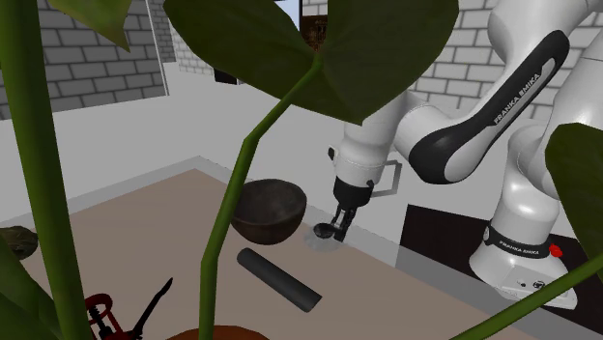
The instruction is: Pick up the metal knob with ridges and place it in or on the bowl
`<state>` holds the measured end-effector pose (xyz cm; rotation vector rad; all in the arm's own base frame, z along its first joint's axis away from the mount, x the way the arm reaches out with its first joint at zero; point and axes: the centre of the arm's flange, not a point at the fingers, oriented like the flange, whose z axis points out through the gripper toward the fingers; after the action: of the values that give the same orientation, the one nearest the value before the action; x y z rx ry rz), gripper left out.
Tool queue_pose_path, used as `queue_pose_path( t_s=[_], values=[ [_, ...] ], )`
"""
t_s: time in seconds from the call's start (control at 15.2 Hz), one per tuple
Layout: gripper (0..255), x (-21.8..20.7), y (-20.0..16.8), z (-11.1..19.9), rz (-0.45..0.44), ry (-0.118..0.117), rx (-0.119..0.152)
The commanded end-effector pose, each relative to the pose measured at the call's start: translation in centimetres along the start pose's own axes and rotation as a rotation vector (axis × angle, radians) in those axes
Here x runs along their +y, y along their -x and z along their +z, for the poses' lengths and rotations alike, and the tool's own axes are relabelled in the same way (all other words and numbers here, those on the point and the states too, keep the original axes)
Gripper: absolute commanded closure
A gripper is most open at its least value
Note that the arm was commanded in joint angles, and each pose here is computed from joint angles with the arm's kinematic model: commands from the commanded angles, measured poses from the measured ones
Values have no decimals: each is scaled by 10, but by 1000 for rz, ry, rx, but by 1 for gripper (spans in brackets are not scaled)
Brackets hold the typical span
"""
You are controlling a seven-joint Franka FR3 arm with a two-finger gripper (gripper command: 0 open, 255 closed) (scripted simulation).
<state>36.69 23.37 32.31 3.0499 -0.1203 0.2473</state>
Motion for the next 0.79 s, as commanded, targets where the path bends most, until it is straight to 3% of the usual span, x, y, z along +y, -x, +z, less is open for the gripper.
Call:
queue_pose_path(
  t_s=[0.0, 0.2, 0.26, 0.53, 0.73],
  values=[
    [255, 1, 1, 2, 1, 3, -5],
    [255, 0, 0, 0, 1, 0, 0],
    [0, 0, 0, 0, 1, 0, 0],
    [0, 14, -69, -23, -20, -74, -164],
    [0, 12, -66, -8, -20, -74, -164]
  ],
)
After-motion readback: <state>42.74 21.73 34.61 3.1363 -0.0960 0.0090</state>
